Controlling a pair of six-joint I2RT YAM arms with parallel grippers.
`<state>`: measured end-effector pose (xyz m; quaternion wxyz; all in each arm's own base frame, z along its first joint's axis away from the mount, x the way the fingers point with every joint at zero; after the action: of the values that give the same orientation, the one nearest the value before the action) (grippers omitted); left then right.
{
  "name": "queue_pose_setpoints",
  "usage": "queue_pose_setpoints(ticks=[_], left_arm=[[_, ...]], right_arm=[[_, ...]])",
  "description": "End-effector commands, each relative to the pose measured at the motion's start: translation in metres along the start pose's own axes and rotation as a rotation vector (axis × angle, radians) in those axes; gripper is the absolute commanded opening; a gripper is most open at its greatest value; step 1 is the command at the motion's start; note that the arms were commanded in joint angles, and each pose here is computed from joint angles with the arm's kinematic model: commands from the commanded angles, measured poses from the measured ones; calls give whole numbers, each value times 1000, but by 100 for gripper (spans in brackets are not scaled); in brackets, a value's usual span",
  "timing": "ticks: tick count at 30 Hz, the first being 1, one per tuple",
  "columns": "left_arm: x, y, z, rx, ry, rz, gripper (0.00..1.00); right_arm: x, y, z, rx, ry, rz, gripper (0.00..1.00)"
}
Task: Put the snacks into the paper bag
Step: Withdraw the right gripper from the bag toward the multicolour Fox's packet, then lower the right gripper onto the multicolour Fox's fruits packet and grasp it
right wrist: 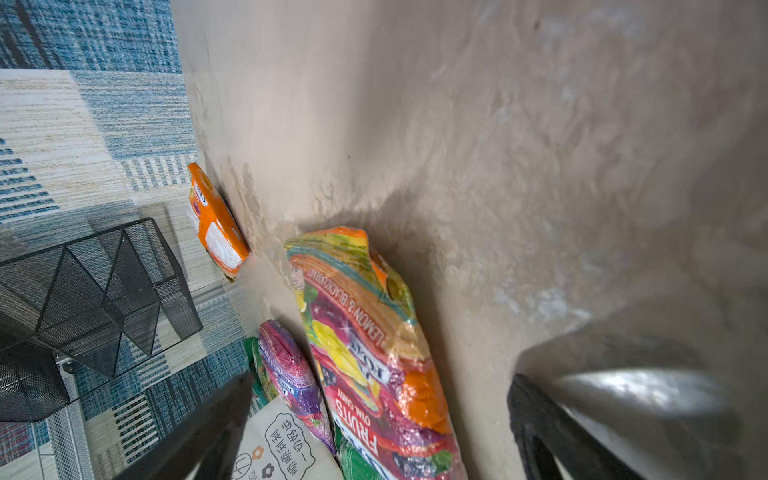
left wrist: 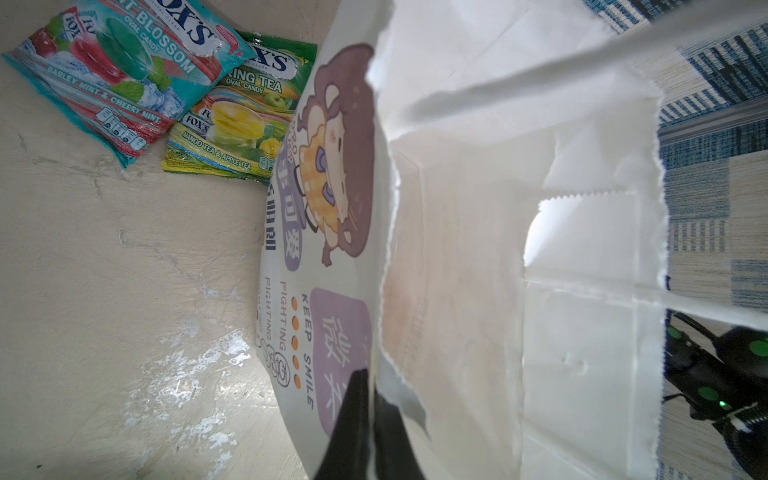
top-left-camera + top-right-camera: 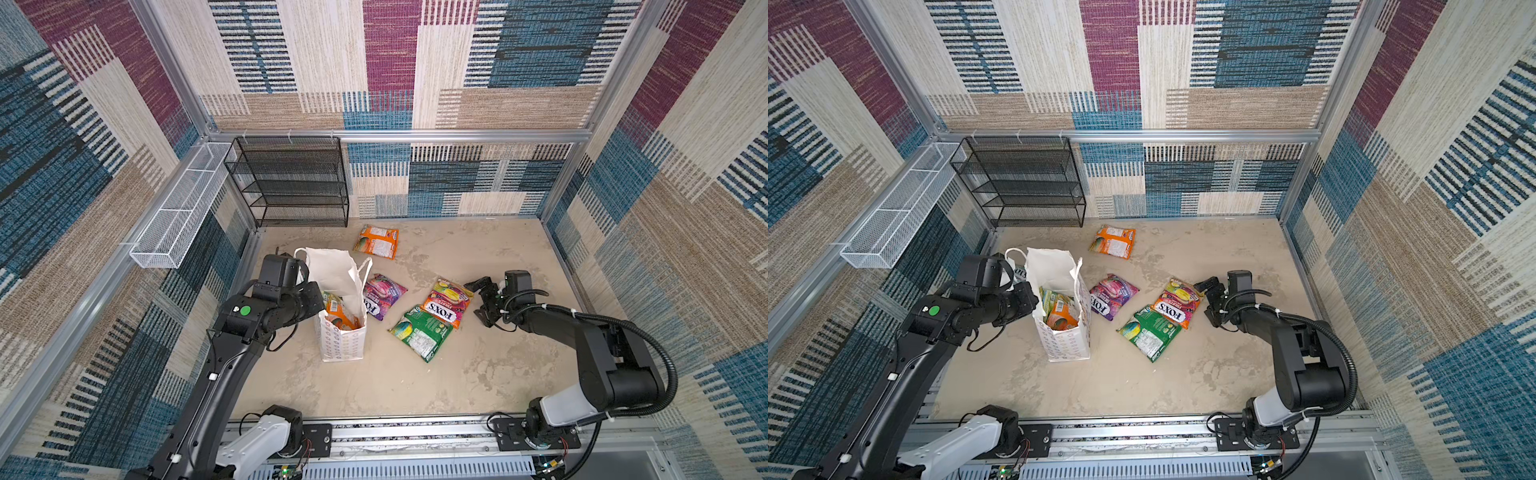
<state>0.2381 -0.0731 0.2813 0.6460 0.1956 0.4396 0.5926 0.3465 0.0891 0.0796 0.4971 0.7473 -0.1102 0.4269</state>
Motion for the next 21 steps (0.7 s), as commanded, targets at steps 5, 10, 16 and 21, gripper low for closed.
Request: queue_pose_setpoints(ticks=[5,10,16,21], left_arm=[[-10,-5,11,-18,-2,-43,0],[-11,-10,11,-15,2,-53,0],[-12,-12,9,-13,10,-63,0],[-13,-18,9,-5,13,-68,0]], right_arm=[[25,-7,-2,53,71,65,91],[34,-4,1,42,116,77,73],[41,-8,6,39,148,59,73],[31,-25,11,139,127,11,73]])
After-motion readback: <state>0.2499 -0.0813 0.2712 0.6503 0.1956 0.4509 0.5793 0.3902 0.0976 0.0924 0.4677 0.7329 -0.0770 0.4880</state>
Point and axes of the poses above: each gripper's point midway between its finger pads, its own y axis back along the fingers, its own x axis along the line the jaws close on, z = x × y, the point moved 3 cm from there along y, back along the fingers, and after that the axes turned 7 degrees about -y, right-handed, at the moved point
